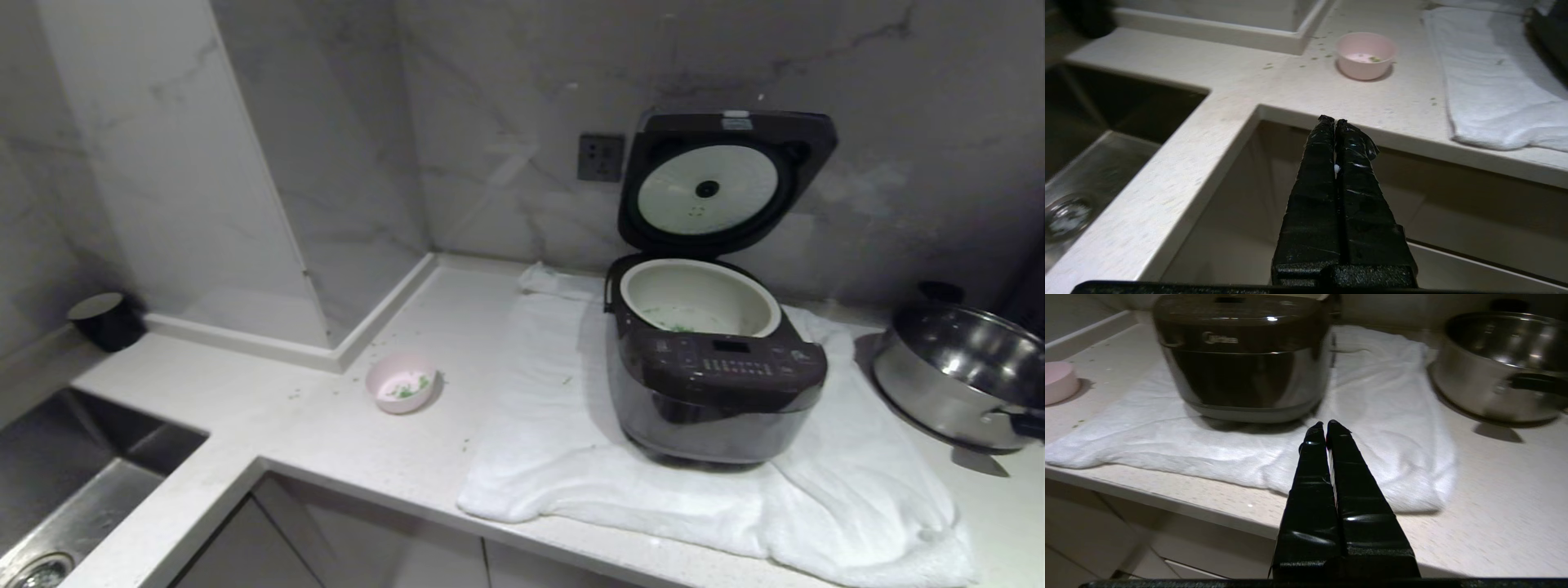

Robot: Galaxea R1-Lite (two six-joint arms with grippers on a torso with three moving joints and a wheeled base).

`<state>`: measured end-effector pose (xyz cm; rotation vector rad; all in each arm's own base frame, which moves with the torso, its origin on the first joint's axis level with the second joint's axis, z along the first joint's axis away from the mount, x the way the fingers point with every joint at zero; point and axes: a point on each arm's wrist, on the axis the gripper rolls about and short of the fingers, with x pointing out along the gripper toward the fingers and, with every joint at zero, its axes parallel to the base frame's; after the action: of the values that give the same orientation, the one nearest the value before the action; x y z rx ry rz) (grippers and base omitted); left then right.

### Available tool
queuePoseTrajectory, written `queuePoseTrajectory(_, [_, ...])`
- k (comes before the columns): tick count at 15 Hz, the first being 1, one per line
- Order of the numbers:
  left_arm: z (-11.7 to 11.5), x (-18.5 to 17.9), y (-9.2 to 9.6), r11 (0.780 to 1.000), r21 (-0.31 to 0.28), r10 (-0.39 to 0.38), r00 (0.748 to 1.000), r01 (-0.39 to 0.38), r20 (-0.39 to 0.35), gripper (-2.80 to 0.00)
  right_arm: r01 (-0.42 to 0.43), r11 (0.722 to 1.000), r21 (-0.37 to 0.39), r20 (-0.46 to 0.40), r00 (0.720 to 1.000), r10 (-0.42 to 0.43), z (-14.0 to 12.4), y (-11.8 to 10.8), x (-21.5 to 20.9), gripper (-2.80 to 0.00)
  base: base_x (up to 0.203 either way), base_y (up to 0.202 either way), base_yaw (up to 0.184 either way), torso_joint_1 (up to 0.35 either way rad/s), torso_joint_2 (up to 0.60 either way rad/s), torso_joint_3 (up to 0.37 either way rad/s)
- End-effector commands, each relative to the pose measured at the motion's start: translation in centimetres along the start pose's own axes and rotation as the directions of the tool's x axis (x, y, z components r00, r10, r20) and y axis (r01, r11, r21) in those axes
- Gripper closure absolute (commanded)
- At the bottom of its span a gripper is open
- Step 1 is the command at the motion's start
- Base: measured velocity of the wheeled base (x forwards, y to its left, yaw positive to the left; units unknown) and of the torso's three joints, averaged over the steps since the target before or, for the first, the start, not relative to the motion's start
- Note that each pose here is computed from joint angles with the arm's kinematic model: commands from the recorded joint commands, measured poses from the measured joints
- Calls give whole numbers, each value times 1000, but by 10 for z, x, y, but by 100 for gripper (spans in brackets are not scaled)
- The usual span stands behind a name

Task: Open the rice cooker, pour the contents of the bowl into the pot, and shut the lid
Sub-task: Turn on the tap

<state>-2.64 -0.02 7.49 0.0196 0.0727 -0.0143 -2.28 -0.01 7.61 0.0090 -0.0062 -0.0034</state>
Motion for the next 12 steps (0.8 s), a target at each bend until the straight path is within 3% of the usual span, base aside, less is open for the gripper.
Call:
queuePoseTrajectory(1, [0,0,0,1000,0,0,1000,0,1,0,0,1000,0,-2,1000,0,0,0,0,0,1,-7,171,5,7,2])
queuePoseTrajectory(9, [0,0,0,1000,0,0,1000,0,1,0,0,1000,0,0,1000,0,0,0,0,0,0,-8,174,3,1,4])
queuePoseTrajectory(12, [0,0,0,1000,-3,0,1000,0,1,0,0,1000,0,-1,1000,0,0,0,0,0,-2,-3,105,5,-1,4])
